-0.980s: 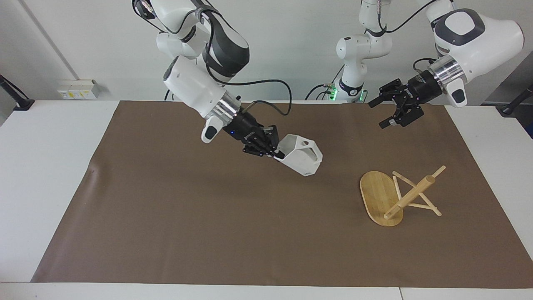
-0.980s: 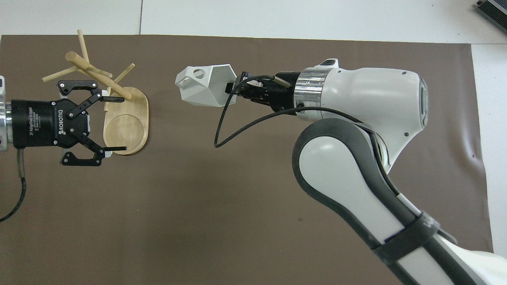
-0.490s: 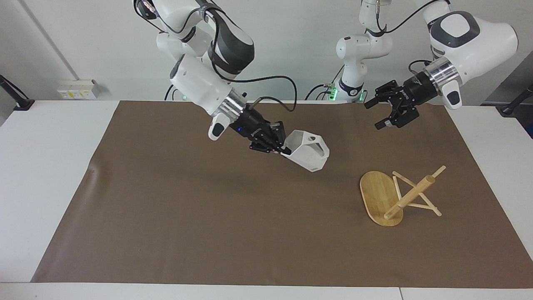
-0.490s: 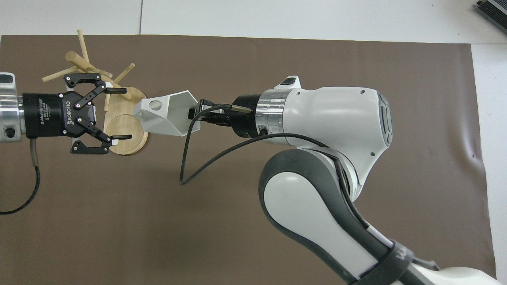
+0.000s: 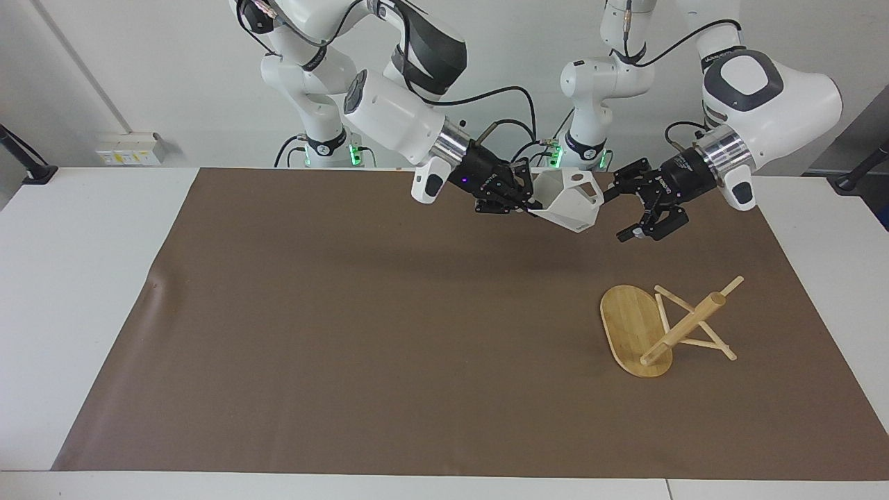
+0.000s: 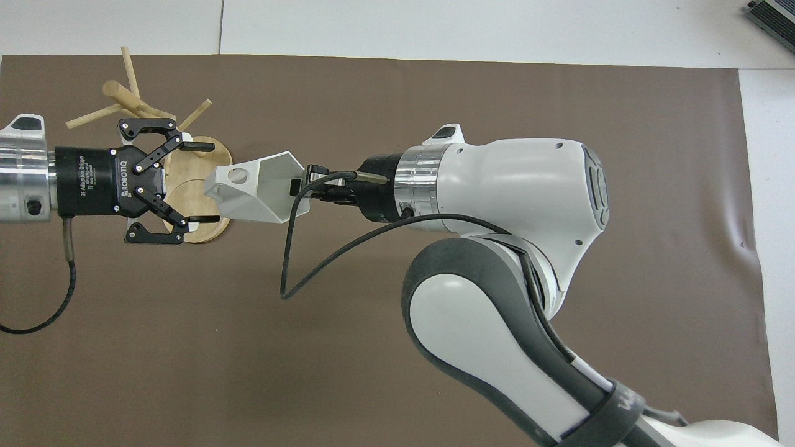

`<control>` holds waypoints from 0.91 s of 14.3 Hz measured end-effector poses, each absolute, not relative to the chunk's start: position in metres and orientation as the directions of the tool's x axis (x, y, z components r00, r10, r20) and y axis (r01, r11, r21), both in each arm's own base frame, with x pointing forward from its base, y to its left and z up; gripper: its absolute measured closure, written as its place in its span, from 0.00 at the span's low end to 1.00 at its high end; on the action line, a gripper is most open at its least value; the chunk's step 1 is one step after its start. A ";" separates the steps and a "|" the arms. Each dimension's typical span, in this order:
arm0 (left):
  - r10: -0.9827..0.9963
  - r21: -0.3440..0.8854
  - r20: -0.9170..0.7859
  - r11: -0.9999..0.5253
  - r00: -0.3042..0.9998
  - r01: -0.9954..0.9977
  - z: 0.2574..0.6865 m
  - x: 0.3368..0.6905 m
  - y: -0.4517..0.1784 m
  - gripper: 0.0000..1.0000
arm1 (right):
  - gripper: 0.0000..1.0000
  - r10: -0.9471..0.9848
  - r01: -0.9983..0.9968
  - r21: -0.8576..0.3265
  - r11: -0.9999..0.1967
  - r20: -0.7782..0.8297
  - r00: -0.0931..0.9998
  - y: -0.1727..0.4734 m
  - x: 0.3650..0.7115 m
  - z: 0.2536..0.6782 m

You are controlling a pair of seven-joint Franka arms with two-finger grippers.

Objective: Hang cup on rack
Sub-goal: 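Carry the cup to the left gripper and grasp it with the left gripper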

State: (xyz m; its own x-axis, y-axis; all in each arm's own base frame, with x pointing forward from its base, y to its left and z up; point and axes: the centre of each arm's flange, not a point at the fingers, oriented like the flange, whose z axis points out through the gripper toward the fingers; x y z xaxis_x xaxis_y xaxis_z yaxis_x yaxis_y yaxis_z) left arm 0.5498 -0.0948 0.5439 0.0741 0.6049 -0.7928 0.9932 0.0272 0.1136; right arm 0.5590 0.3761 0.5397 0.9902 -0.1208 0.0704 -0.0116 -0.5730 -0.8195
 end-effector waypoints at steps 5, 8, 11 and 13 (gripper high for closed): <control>0.603 0.109 -0.793 -0.006 0.091 0.994 0.544 0.546 -0.113 0.00 | 0.95 -0.118 -0.012 -0.819 -0.574 0.068 0.991 0.377 0.558 0.539; 0.601 0.108 -0.793 -0.022 0.099 0.994 0.544 0.544 -0.122 0.00 | 0.95 -0.118 -0.012 -0.819 -0.574 0.068 0.991 0.377 0.558 0.539; 0.602 0.106 -0.792 -0.019 0.096 0.994 0.542 0.544 -0.122 0.00 | 0.95 -0.118 -0.012 -0.819 -0.574 0.068 0.991 0.377 0.558 0.539; 0.604 0.109 -0.791 -0.013 0.095 0.994 0.542 0.545 -0.121 0.00 | 0.95 -0.118 -0.012 -0.819 -0.574 0.068 0.991 0.377 0.558 0.539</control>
